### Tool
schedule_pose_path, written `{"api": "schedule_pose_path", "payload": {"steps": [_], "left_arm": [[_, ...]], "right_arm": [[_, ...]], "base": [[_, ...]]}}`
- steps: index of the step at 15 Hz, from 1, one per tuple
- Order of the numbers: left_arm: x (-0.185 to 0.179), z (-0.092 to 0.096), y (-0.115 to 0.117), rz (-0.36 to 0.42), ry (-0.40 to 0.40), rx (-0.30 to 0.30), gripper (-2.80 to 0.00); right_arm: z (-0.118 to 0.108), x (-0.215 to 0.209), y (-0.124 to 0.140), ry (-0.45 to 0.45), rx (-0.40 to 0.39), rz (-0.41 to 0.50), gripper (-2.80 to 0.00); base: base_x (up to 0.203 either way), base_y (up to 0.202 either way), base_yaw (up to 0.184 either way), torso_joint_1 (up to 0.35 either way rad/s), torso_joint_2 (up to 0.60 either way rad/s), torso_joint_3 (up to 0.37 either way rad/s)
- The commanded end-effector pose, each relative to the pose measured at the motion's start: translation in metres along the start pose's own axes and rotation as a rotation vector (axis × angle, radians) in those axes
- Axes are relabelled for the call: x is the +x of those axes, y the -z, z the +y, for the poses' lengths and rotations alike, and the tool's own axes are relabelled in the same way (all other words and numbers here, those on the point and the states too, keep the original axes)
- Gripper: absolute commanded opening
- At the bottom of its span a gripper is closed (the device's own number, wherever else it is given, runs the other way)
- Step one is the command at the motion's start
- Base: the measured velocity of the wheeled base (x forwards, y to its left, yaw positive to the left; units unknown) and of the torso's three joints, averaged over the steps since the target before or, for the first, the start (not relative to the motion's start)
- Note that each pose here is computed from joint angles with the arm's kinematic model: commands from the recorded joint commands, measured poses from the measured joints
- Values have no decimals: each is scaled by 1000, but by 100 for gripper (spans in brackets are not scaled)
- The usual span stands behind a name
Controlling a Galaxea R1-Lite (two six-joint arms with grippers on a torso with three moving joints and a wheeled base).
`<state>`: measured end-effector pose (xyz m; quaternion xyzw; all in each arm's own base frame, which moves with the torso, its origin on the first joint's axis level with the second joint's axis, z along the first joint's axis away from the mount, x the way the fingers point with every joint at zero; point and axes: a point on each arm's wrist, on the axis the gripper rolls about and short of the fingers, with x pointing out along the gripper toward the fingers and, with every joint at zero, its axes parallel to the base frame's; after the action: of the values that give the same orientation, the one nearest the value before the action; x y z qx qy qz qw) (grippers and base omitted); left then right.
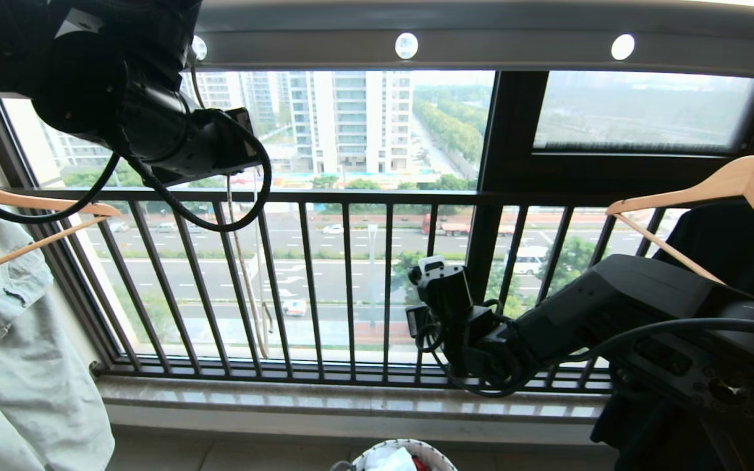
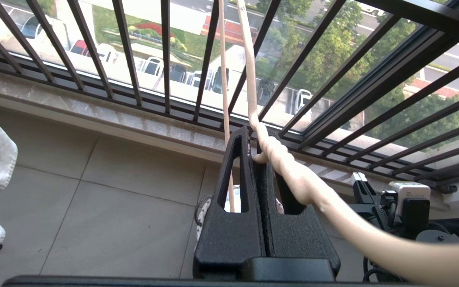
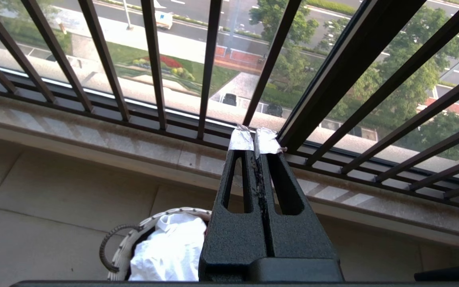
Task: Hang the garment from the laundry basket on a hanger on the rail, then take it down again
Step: Hang the clothes rack on the clothesline
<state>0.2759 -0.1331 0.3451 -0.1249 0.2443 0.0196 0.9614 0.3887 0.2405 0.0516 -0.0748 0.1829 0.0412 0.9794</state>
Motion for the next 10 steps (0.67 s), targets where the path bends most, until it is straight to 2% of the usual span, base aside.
{"api": "schedule_pose_path", "payload": {"steps": [1,5,6,10], "left_arm": [[3,0,3,19,-6,5,-280],[2,0,2,17,-4,4,-280],[2,0,2,17,-5,4,0],[2,1,4,22,-9,8,0]], "right_arm": [[0,0,0,2,2,-3,-280],[0,0,0,2,2,-3,-280],[0,0,0,2,2,-4,-280],[0,0,0,2,2,-3,-280]], "base": [[0,0,0,0,0,0],[0,0,0,0,0,0],[0,0,0,0,0,0],[0,0,0,0,0,0]]}}
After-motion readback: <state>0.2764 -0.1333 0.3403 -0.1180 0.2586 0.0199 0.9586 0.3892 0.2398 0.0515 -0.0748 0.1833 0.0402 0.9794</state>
